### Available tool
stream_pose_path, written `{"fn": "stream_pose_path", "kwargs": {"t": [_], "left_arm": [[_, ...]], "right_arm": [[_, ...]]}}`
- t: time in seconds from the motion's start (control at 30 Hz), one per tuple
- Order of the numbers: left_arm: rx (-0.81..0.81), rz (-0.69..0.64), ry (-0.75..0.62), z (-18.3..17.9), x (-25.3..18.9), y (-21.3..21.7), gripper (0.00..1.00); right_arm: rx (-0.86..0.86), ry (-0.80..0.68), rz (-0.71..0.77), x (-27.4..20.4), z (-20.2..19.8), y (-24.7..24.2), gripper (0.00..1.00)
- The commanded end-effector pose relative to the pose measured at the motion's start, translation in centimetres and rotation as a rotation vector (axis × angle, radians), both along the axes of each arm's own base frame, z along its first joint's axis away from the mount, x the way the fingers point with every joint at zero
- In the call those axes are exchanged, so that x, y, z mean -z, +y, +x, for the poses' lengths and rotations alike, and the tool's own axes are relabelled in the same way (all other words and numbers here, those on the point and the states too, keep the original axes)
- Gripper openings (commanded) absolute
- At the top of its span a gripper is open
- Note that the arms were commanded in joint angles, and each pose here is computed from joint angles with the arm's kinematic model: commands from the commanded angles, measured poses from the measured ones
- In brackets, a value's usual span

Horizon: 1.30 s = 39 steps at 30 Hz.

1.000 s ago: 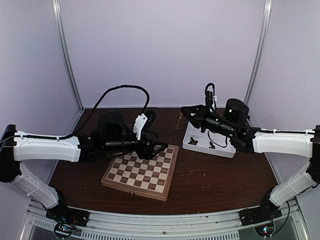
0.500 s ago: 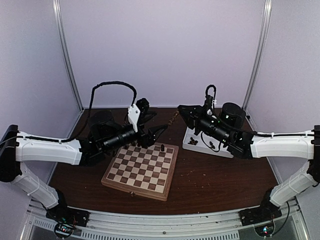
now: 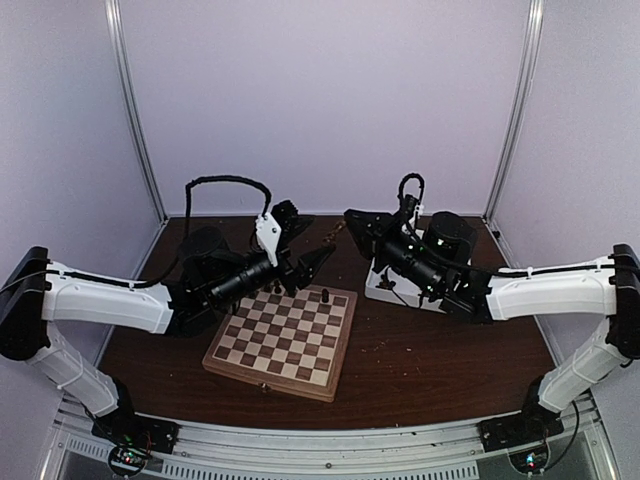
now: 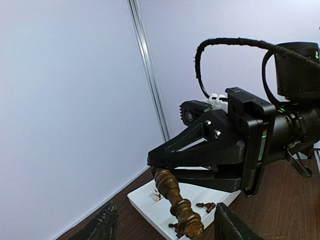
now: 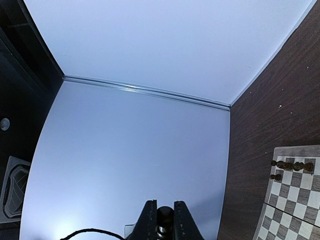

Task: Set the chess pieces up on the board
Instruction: Place the chess piece on the chessboard.

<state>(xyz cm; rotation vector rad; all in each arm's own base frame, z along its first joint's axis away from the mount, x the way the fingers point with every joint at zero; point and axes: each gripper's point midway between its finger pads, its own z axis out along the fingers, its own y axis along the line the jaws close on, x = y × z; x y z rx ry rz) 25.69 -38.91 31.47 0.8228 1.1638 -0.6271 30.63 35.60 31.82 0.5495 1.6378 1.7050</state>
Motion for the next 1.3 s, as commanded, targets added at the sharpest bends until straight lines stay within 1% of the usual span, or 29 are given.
{"fn": "stream_pose_path", "kwargs": {"t": [0.0, 0.13, 0.27, 0.33, 0.37, 0.5, 0.53, 0.67, 0.77, 0.9, 1.03, 1.1, 1.17, 1.27], "left_arm": [[0.016, -0.027, -0.065, -0.5, -0.9, 0.0, 0.66], [0.012, -0.017, -0.063, -0.4, -0.7, 0.0, 0.6], [-0.006, -0.007, -0.064, -0.1, -0.6, 0.1, 0.46], [-0.043, -0.006, -0.056, 0.4, -0.5, 0.4, 0.39], [-0.048, -0.007, -0.056, 0.5, -0.6, 0.5, 0.36], [-0.05, -0.012, -0.055, 0.5, -0.7, 0.5, 0.32], [-0.048, -0.011, -0.055, 0.5, -0.7, 0.5, 0.28], [-0.064, -0.01, -0.048, 0.7, -0.6, 0.6, 0.07], [-0.092, -0.019, -0.033, 1.1, -0.5, 1.0, 0.0], [-0.128, -0.029, -0.005, 1.5, -0.7, 1.7, 0.0], [-0.205, 0.014, 0.08, 2.4, 0.1, 3.0, 0.0], [-0.231, 0.089, 0.134, 2.5, 1.3, 3.4, 0.0], [-0.234, 0.203, 0.198, 2.3, 3.3, 3.8, 0.0], [-0.319, 0.339, 0.378, 2.3, 6.3, 5.9, 0.0]], "right_arm": [[0.031, -0.042, 0.077, -2.6, 0.1, 0.2, 0.02], [0.023, -0.045, 0.079, -2.8, 0.1, 0.7, 0.02], [0.021, -0.046, 0.084, -2.7, 0.0, 1.1, 0.02], [0.021, -0.045, 0.087, -2.6, 0.0, 1.2, 0.02], [0.021, -0.044, 0.087, -2.6, 0.0, 1.3, 0.02], [0.019, -0.038, 0.093, -2.3, 0.0, 1.5, 0.01], [0.018, -0.038, 0.094, -2.3, 0.0, 1.5, 0.01], [0.022, -0.04, 0.095, -2.3, 0.1, 1.5, 0.01], [0.026, -0.043, 0.096, -2.3, 0.1, 1.4, 0.01], [0.06, -0.054, 0.072, -1.9, 0.1, 0.5, 0.01], [0.129, -0.074, -0.029, -0.9, 0.8, -2.6, 0.01], [0.152, -0.102, -0.117, -0.5, 0.9, -4.2, 0.01], [0.165, -0.122, -0.252, 0.1, 0.7, -5.6, 0.0], [0.206, -0.18, -0.46, 0.3, -0.2, -8.0, 0.0]]}}
